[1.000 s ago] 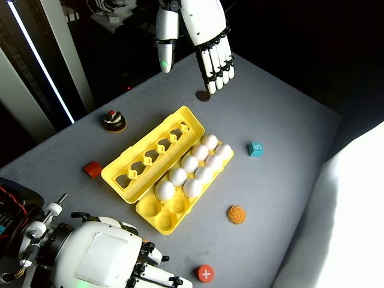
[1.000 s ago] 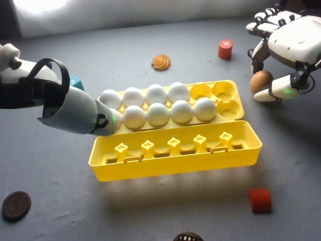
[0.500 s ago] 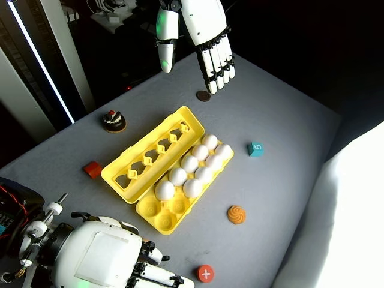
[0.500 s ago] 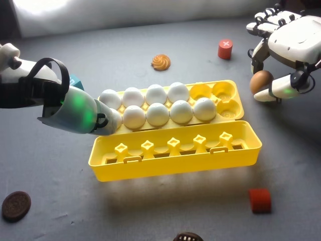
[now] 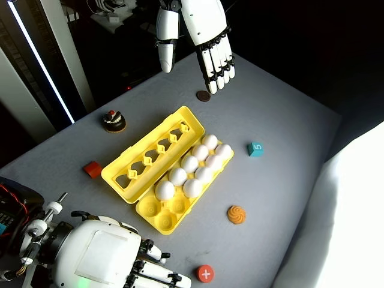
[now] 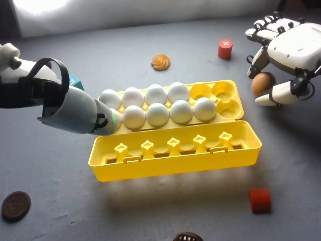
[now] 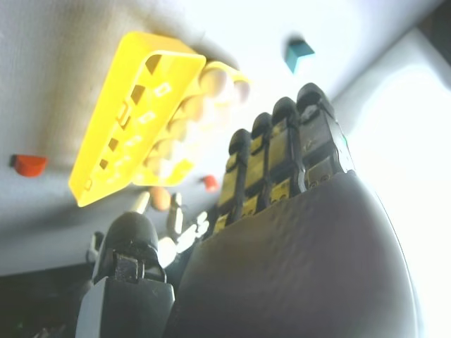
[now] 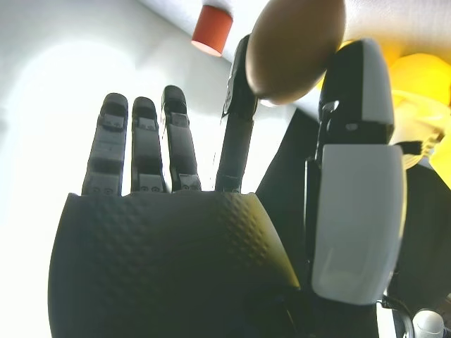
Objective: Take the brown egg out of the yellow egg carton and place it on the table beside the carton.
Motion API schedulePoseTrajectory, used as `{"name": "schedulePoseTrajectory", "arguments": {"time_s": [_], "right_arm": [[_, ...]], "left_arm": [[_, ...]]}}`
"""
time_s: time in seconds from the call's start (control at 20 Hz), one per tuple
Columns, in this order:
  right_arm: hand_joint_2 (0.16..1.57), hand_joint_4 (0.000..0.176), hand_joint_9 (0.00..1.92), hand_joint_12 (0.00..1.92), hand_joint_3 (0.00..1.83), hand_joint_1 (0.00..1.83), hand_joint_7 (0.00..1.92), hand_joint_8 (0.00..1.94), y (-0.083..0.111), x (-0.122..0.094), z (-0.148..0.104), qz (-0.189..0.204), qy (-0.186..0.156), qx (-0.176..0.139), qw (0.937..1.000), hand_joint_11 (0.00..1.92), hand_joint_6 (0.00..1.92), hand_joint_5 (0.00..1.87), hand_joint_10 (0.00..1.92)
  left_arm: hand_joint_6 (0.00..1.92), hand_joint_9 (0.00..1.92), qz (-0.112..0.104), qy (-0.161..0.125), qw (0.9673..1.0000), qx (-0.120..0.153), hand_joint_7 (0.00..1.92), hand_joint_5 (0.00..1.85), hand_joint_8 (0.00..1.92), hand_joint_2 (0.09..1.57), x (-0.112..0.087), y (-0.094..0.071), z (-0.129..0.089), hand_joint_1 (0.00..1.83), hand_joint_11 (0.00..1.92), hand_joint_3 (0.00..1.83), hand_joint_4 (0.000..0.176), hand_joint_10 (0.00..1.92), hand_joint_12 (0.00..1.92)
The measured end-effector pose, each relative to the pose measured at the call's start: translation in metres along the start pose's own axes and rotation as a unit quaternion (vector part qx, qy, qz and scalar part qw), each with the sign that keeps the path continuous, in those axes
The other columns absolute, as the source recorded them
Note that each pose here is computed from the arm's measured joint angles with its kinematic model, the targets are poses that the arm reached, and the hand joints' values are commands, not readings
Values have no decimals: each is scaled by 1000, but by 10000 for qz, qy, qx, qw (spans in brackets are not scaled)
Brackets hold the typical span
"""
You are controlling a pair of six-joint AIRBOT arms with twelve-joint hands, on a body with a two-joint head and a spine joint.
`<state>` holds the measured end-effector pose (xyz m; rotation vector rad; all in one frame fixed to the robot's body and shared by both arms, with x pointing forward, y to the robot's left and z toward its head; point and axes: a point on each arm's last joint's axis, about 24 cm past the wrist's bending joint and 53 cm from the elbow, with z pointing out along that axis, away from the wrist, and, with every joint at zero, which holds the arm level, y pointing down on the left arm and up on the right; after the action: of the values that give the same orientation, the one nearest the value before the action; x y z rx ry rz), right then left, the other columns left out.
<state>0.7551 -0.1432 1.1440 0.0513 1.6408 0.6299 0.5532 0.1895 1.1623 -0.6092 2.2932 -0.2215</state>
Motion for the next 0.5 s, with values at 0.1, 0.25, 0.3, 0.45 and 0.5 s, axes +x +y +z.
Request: {"name": "schedulePoseTrajectory", "arguments": {"time_s": [0.1,0.25,0.3,0.45,0.5], "right_arm": [[920,176,0,0,0,835,69,1,0,0,0,0,-2,0,10000,0,49,898,0],[916,176,0,0,0,835,110,20,2,1,0,11,5,-12,10000,0,50,916,0],[904,176,0,0,0,829,118,21,2,2,1,11,13,-16,10000,0,43,904,0],[909,176,0,0,0,807,143,23,3,3,1,15,14,-22,10000,0,28,880,0],[901,176,0,0,0,806,151,24,4,3,1,19,18,-28,10000,0,29,884,0]], "left_arm": [[0,26,0,0,10000,2,59,76,0,1231,0,0,0,0,2,0,0,1,3],[6,42,0,0,10000,0,78,92,8,1226,0,0,0,0,18,0,0,7,11],[8,46,0,0,10000,2,85,98,10,1225,0,0,0,0,17,0,0,8,11],[2,45,0,0,10000,0,78,87,5,1231,0,0,0,0,14,0,0,5,11],[10,69,0,0,10000,0,103,110,14,1226,0,0,0,0,37,0,0,14,22]]}}
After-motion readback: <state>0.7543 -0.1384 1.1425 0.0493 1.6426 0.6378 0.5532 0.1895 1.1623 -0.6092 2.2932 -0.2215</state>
